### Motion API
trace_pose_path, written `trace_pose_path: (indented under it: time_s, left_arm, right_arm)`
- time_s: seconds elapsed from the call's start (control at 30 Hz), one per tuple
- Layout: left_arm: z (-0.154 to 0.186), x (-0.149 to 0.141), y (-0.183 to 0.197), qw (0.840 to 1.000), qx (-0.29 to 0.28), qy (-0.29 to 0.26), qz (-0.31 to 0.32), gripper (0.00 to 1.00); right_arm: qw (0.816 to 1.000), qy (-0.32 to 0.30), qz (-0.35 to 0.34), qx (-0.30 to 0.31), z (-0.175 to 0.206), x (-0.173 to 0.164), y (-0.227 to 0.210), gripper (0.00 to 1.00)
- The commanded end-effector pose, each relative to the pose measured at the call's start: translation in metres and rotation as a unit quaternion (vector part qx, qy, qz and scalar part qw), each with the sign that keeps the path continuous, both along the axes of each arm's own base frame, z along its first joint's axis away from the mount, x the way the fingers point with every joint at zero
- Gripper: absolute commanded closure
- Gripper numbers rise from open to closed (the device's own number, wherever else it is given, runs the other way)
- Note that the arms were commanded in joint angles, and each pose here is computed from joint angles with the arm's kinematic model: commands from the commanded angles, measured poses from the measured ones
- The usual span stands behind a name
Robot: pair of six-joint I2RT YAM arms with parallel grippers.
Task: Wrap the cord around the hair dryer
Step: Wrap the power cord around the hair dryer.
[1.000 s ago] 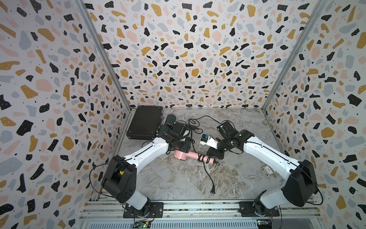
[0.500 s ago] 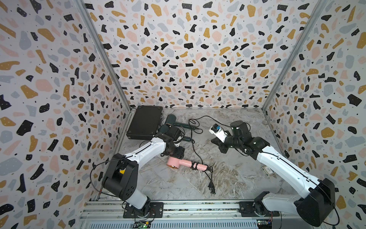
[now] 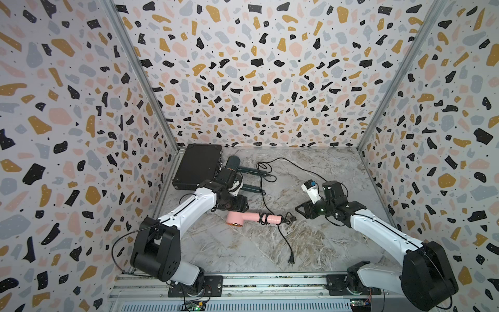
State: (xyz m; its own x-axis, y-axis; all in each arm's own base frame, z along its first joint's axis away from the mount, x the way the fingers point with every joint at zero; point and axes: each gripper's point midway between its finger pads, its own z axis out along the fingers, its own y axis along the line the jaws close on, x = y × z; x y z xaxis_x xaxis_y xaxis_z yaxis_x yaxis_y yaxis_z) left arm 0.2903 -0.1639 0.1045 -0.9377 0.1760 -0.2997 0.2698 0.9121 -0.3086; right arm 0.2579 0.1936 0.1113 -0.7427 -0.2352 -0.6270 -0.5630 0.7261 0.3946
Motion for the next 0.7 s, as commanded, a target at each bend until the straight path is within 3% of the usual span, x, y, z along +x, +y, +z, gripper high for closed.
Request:
trace_pose_path:
  time_s: [0.0,0.43,0.67]
  left_arm:
    - [0.014,0.006,-0.010,1.000,-0.024,-0.009,-0.013,1.00]
    - [0.023,0.006,-0.016,0.999,-0.041,-0.007,-0.020,1.00]
    - [0.030,0.004,-0.019,0.998,-0.056,-0.009,-0.023,1.00]
  right_arm:
    - [0.999,-0.026,-0.006,0.043,0.019,-0.002,0.006,0.41]
    - [0.997,-0.061,0.033,0.046,-0.007,-0.019,0.019,0.36]
    - [0.995,-0.086,0.019,0.038,-0.012,-0.001,0.022,0.38]
